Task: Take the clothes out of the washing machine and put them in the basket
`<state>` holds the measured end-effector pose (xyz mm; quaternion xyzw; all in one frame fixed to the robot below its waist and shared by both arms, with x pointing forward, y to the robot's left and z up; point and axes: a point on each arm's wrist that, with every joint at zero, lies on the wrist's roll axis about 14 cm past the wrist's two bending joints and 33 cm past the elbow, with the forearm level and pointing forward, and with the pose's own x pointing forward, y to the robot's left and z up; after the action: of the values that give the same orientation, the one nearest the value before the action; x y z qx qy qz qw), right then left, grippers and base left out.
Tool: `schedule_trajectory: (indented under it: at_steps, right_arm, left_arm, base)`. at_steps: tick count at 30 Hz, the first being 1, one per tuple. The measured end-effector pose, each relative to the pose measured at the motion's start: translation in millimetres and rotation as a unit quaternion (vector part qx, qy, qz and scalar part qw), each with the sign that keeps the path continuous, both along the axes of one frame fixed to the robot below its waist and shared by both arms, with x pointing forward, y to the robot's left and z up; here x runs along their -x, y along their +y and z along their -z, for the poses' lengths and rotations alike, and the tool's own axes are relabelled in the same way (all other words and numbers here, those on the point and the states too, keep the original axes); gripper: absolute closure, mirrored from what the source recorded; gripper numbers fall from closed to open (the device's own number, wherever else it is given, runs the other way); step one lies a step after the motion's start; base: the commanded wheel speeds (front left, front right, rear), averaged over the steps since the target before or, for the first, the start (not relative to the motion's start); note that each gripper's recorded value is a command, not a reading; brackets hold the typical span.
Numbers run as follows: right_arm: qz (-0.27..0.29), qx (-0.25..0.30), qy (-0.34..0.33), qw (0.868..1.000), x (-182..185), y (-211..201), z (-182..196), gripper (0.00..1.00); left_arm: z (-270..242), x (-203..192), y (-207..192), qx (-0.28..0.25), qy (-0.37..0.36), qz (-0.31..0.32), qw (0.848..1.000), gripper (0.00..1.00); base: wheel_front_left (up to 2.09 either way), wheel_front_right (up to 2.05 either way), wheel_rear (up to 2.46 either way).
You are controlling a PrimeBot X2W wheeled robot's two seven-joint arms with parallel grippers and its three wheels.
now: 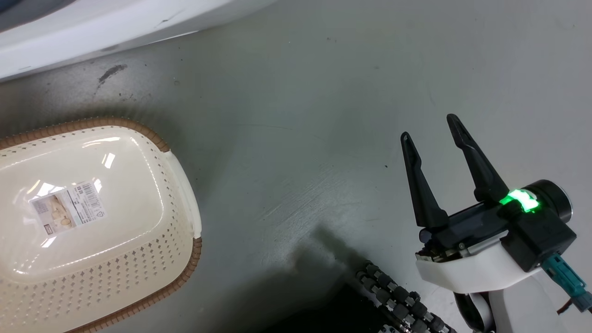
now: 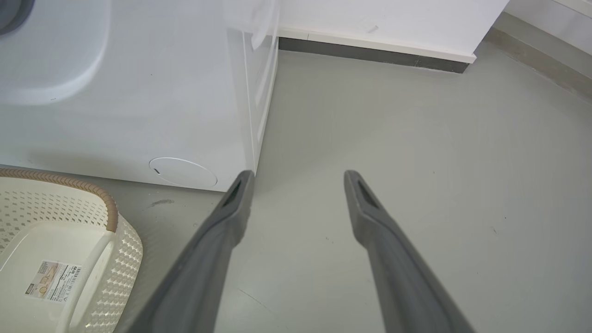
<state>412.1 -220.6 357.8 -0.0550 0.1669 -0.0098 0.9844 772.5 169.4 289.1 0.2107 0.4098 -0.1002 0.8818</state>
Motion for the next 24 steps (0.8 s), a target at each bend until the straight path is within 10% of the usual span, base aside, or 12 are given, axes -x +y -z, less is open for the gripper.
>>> schedule_trajectory:
  at_steps: [8,10,24]
  right_arm:
    - [0.015,-0.015,0.004,1.0,5,-2,2,0.0]
    - [0.009,-0.019,0.005,1.0,4,4,4,0.0]
    - [0.007,-0.02,-0.023,1.0,-13,-1,-6,0.0]
  left_arm:
    - [18,11,12,-0.005,0.074,-0.042,0.996,0.1]
    - [21,13,12,-0.004,0.082,-0.045,0.996,1.0]
    - [2,-7,3,0.035,-0.012,-0.016,0.999,1.0]
  base:
    - [0.0,0.0,0.0]
    - [0.0,0.0,0.0]
    - [0.0,0.0,0.0]
